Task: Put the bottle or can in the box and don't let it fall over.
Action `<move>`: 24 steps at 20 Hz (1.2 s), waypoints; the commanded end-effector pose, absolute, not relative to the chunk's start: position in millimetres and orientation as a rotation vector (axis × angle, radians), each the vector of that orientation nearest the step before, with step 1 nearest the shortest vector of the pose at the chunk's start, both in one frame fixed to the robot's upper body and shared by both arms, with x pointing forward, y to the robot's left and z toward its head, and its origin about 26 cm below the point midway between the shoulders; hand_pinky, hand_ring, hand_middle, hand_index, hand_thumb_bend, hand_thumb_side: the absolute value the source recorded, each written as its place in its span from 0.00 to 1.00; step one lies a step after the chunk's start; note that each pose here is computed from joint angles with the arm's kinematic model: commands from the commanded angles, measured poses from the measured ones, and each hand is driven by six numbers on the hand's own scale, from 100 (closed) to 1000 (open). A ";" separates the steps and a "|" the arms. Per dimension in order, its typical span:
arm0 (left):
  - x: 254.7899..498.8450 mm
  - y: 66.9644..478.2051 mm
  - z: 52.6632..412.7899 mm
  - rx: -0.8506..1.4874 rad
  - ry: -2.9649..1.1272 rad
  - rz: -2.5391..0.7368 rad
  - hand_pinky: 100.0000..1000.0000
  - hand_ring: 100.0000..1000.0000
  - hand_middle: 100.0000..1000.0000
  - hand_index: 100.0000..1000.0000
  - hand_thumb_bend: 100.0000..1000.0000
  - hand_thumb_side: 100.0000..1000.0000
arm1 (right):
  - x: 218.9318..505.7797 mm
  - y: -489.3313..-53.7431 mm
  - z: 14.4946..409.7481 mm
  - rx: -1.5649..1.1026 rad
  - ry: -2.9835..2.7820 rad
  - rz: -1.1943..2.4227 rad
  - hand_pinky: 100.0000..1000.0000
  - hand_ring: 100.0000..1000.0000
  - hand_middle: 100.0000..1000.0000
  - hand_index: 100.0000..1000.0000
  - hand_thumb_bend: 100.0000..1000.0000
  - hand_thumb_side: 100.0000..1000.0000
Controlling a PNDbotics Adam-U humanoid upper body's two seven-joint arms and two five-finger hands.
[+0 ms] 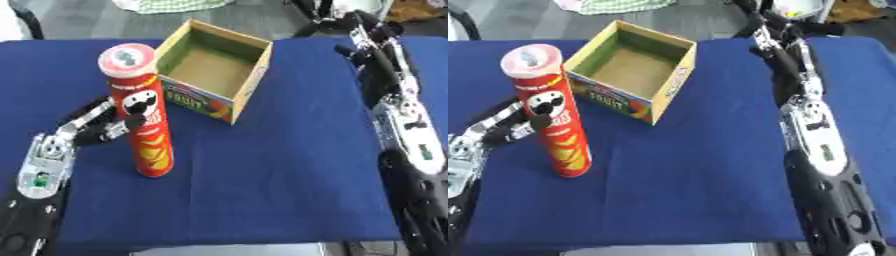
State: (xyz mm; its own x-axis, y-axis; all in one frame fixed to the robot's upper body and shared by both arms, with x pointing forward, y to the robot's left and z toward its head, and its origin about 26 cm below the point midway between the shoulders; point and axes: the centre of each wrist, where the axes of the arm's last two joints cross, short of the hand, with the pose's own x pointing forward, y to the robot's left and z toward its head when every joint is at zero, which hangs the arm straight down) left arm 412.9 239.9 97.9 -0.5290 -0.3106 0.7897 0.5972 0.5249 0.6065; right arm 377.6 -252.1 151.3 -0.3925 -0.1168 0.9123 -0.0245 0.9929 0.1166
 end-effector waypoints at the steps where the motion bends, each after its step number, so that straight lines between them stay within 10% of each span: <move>1: 414.3 239.4 105.2 -0.243 -1.806 -1.183 1.00 0.86 0.69 0.82 0.25 0.74 | 377.7 -253.6 162.9 0.103 -2.008 -0.098 0.78 1.00 1.00 0.80 0.33 0.32; 11: 414.0 238.0 103.3 -0.232 -1.792 -1.172 1.00 0.84 0.65 0.66 0.00 0.66 | 378.2 -255.1 161.3 0.092 -1.999 -0.111 0.78 1.00 1.00 0.80 0.33 0.31; 24: 413.3 237.9 105.7 -0.188 -1.807 -1.101 1.00 0.81 0.59 0.55 0.00 0.54 | 378.4 -258.9 161.0 0.066 -1.994 -0.145 0.78 1.00 1.00 0.80 0.33 0.32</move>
